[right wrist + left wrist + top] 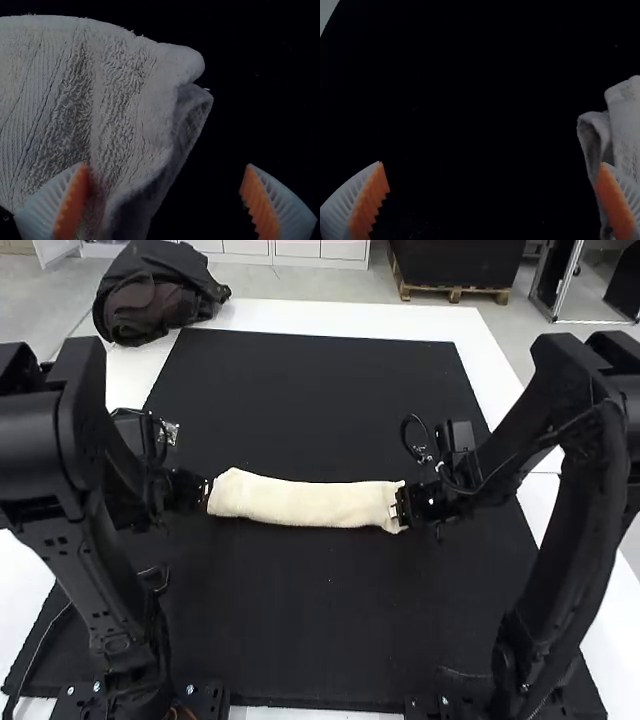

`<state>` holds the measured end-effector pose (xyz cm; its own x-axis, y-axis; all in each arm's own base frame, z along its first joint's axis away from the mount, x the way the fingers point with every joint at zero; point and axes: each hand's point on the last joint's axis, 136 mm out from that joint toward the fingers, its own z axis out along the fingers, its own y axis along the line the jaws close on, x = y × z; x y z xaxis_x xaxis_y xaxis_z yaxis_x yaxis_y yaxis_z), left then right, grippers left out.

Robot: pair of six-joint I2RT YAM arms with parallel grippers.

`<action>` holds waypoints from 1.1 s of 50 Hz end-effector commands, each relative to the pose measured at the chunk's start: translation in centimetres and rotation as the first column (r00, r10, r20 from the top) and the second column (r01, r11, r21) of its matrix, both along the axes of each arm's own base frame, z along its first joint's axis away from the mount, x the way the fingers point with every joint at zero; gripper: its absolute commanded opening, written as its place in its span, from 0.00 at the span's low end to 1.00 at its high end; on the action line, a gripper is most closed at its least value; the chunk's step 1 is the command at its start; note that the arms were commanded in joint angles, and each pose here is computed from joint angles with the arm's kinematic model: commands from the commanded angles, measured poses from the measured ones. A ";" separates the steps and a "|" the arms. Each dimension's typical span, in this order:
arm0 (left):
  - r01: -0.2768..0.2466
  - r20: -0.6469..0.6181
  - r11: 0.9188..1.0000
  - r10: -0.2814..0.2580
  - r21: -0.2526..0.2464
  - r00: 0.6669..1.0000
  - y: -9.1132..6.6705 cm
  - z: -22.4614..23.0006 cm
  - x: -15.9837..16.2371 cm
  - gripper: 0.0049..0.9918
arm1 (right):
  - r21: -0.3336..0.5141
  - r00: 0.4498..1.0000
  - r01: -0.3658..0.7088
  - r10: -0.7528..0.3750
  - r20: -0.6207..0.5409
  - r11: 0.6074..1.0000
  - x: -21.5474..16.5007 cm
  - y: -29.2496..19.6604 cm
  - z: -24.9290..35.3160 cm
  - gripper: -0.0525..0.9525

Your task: Fold the towel.

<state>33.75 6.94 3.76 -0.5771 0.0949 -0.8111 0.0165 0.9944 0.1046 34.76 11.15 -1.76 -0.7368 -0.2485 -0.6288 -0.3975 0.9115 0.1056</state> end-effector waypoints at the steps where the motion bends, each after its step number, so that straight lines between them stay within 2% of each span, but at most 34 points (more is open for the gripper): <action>1: -0.002 0.027 1.000 0.002 -0.016 1.000 0.4 0.7 0.4 0.97 | 0.006 0.999 -0.025 0.025 0.023 1.000 1.7 1.7 0.3 0.79; 8: -0.016 0.036 1.000 0.016 -0.017 0.999 1.0 0.9 0.4 0.97 | 0.010 0.999 -0.031 0.031 0.037 0.999 2.6 2.4 0.8 0.82; 19: -0.007 0.039 1.000 0.008 -0.025 0.999 0.9 1.0 0.4 0.97 | 0.011 0.998 -0.026 0.025 0.058 1.000 3.7 2.6 1.5 0.82; 32: -0.006 0.039 1.000 0.007 -0.026 0.999 0.9 1.0 0.3 0.97 | -0.003 1.000 -0.020 0.020 0.008 1.000 2.7 2.0 -0.3 0.80; 36: -0.003 0.041 1.000 0.004 -0.026 0.999 0.8 1.1 0.4 0.97 | -0.011 1.000 -0.026 0.026 -0.009 1.000 2.2 2.0 -1.1 0.73; 39: -0.003 0.045 1.000 0.004 -0.025 0.999 0.8 1.3 0.5 0.97 | -0.015 0.999 -0.027 0.027 -0.017 1.000 2.1 1.9 -1.4 0.60; 44: -0.004 0.057 1.000 0.005 -0.022 0.998 0.9 1.8 0.7 0.97 | -0.022 0.999 -0.037 0.037 -0.016 0.999 1.9 1.8 -1.8 0.04; 55: -0.006 0.074 1.000 0.008 -0.016 0.997 1.1 2.7 0.8 0.97 | -0.020 0.999 -0.024 0.023 -0.024 1.000 2.0 1.4 -1.7 0.03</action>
<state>33.46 7.43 4.03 -0.5731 0.0747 -0.8161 0.0121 0.9965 0.0827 37.66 13.55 -1.88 -0.7068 -0.2753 -0.6517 -0.4372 0.8942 0.0964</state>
